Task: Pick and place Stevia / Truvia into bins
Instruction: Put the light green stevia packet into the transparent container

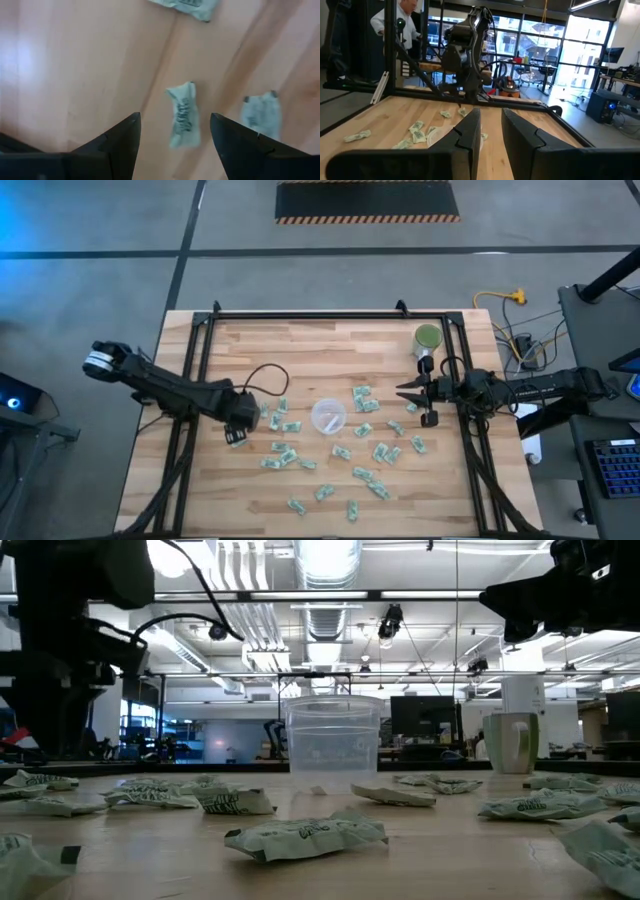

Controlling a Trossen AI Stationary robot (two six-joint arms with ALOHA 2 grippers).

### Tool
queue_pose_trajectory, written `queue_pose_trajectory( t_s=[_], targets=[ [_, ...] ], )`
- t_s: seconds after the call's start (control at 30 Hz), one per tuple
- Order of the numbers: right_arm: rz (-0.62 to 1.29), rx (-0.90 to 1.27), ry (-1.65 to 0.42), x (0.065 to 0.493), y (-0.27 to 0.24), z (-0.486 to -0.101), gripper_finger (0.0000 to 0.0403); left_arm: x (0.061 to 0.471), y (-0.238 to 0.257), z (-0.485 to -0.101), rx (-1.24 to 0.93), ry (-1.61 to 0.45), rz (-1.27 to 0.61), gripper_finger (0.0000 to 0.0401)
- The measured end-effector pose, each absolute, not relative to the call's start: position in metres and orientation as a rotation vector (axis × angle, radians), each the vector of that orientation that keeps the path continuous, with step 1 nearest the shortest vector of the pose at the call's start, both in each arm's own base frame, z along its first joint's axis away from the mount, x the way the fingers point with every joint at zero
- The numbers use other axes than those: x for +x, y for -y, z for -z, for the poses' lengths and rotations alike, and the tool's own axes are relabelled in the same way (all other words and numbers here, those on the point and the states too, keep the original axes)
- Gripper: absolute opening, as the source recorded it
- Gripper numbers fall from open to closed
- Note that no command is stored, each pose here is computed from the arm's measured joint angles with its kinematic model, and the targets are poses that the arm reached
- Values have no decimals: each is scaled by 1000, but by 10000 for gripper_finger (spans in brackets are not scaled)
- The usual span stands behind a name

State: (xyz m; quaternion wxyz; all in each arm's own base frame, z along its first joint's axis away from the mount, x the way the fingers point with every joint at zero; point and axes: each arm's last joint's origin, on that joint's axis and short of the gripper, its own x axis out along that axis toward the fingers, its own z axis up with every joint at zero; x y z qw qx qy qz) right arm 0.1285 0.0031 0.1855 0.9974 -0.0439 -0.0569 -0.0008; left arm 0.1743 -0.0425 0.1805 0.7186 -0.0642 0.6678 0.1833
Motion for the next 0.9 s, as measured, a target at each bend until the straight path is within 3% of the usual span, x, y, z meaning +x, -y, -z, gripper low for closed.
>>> queue_pose_trajectory(
  t_s=[0.57,0.9],
  targets=[
    [2,-86,118,129,-3,-186,68,160,41,-146,-194,-1488,-388,217],
    [4,-85,120,128,-3,-186,68,159,42,-144,-212,-1502,-368,123]
  ],
)
